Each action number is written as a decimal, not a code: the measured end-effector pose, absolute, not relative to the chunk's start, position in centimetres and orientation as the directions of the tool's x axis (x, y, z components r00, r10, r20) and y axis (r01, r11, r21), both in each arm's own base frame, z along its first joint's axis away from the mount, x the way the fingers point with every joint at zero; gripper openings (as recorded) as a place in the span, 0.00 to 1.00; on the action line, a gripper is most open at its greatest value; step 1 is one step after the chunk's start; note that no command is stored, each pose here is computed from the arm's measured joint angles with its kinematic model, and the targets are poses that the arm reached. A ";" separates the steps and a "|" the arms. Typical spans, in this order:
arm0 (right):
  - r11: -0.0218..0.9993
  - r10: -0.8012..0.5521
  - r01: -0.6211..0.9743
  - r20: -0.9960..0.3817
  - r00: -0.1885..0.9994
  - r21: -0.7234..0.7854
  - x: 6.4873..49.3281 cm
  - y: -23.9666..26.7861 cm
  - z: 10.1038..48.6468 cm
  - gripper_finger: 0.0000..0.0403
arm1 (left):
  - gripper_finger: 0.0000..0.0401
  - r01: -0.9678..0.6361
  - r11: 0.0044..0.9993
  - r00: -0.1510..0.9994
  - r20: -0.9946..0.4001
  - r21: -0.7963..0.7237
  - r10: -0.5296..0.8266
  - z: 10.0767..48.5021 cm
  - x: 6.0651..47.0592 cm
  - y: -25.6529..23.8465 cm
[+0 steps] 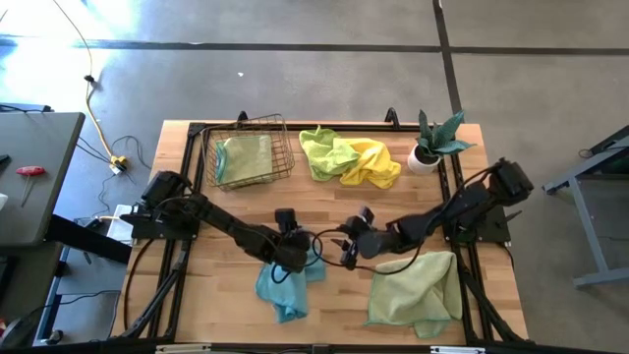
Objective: Fold microfiber towels
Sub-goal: Fold the blue towel
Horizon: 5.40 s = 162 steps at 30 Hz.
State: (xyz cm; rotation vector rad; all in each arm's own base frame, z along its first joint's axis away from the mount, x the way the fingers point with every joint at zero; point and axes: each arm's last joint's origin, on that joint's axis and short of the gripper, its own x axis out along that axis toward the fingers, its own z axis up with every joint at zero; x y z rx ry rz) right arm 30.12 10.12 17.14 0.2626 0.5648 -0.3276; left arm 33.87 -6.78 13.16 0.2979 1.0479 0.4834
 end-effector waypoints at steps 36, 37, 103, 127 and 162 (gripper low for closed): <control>0.749 -0.045 0.410 -0.576 0.816 0.521 32.2 12.5 11.5 0.43 | 0.00 -0.347 0.850 0.381 -0.769 0.397 0.514 14.4 34.2 -7.1; 0.748 -0.030 0.404 -0.581 0.813 0.527 32.2 12.5 11.5 0.43 | 0.00 -0.338 0.852 0.387 -0.766 0.400 0.513 14.6 34.3 -7.3; 0.652 0.044 0.430 -0.597 0.801 0.625 32.3 13.6 9.6 0.43 | 0.00 -0.328 0.785 0.390 -0.681 0.526 0.620 22.1 35.2 -10.9; 0.650 0.093 0.485 -0.695 0.713 0.585 34.0 14.2 10.9 0.43 | 0.00 -0.306 0.768 0.465 -0.615 0.562 0.636 25.6 36.7 -11.0; 0.844 0.093 0.337 -0.734 0.673 0.416 33.6 14.1 10.7 0.43 | 0.36 -0.113 0.794 0.248 -0.756 0.598 0.605 17.5 32.8 -9.4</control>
